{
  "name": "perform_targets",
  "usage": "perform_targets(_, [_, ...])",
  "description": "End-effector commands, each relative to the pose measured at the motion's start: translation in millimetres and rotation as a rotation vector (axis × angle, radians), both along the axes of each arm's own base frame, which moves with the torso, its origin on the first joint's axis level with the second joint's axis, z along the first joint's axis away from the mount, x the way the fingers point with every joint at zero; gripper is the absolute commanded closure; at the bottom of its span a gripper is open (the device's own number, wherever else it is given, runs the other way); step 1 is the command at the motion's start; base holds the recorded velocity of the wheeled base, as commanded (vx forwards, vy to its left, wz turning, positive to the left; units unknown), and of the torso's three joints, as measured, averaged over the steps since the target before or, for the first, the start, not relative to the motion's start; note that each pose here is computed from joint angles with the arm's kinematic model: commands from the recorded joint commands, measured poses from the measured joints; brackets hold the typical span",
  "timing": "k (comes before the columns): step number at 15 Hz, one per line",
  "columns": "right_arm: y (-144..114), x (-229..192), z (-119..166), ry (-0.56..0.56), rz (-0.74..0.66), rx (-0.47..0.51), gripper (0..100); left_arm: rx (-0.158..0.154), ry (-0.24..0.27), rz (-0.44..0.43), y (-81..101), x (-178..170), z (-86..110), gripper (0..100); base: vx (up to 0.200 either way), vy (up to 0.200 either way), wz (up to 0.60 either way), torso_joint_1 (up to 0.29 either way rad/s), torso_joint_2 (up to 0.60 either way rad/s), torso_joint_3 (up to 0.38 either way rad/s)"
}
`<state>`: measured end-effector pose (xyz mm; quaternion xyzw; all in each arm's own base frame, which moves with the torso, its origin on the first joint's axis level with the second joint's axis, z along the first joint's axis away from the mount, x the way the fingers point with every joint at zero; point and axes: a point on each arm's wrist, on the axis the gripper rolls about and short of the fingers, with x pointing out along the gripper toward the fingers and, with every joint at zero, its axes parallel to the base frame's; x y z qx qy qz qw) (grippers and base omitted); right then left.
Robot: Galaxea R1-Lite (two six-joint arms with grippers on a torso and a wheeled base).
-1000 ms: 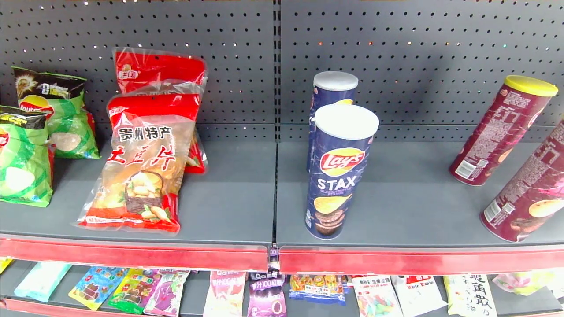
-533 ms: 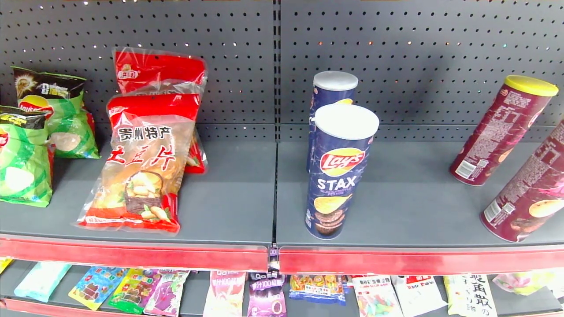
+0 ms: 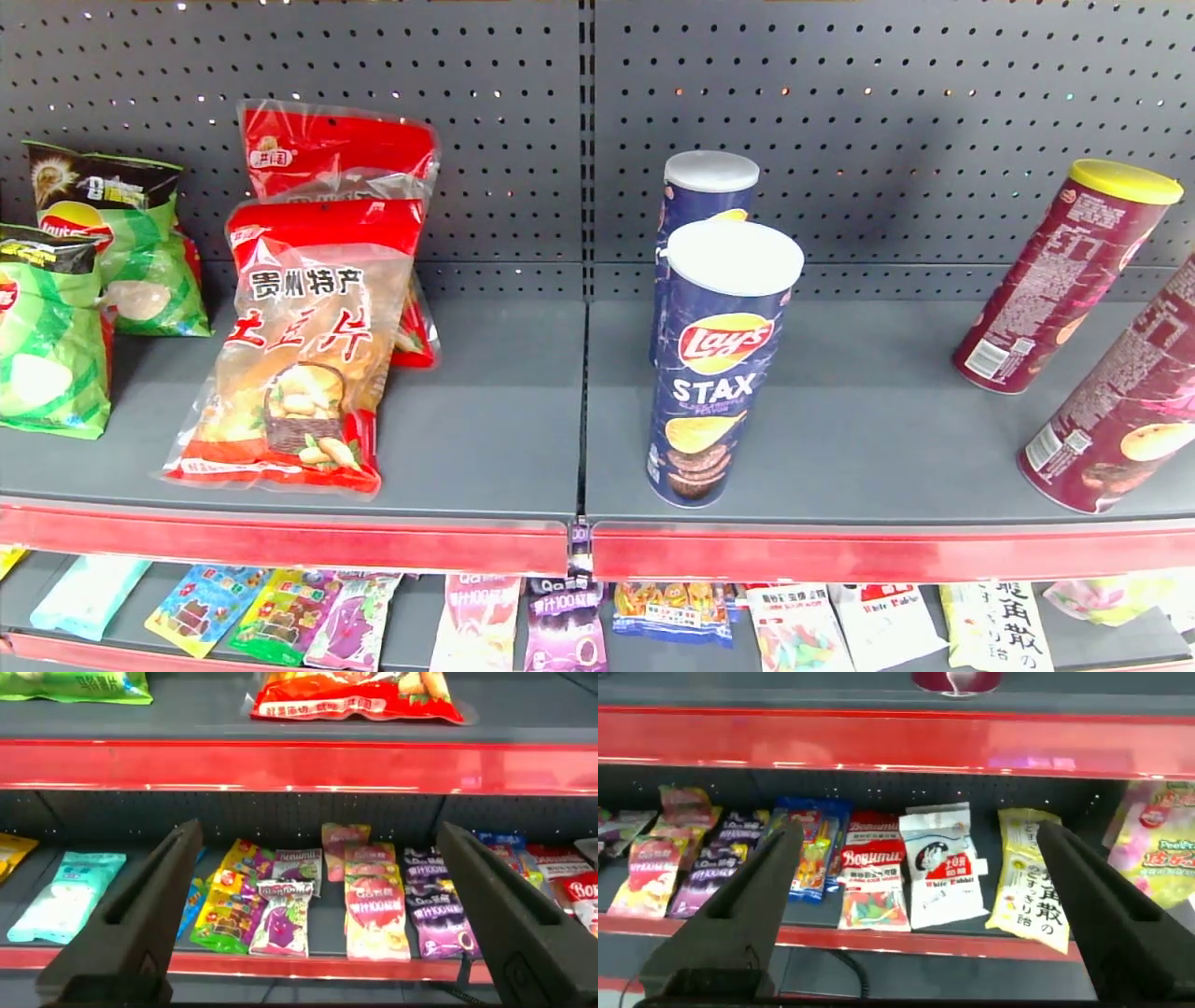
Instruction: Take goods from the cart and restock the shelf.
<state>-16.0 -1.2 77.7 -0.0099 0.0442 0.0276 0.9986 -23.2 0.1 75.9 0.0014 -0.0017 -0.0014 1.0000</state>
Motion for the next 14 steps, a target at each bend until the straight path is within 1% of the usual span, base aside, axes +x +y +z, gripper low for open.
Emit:
perform_targets(1, [0.8,0.2,-0.6,0.005,0.029,0.007,0,-0.001,0.003,0.001,0.0,0.2,-0.2,0,0.0,0.0,0.0,0.0,0.0,0.0])
perform_targets(4, [0.1,-0.9,-0.8,-0.009,-0.031,-0.001,0,-0.001,0.003,0.001,0.0,0.2,-0.2,0,0.0,0.0,0.0,0.0,0.0,0.0])
perform_targets(5, [1.3,-2.2,-1.1,-0.026,-0.104,0.002,0,0.0,0.003,0.001,0.0,0.2,-0.2,0,0.0,0.0,0.0,0.0,0.0,0.0])
perform_targets(7, [1.2,-2.9,-1.3,-0.035,-0.095,0.009,0,0.0,0.003,0.001,0.0,0.2,-0.2,0,0.0,0.0,0.0,0.0,0.0,0.0])
perform_targets(8, [0.9,-6.6,-2.1,-0.086,-0.076,0.013,0,0.002,0.003,0.001,0.0,0.2,-0.2,0,0.0,0.0,0.0,0.0,0.0,0.0])
perform_targets(11, [0.6,-6.7,-2.3,-0.086,-0.081,0.017,0,0.0,0.003,0.001,0.0,0.2,-0.2,0,0.0,0.0,0.0,0.0,0.0,0.0])
perform_targets(14, [0.6,-6.7,-2.3,-0.086,-0.08,0.019,0,0.0,0.003,0.001,0.0,0.2,-0.2,0,-0.2,0.0,0.0,0.01,0.01,-0.001])
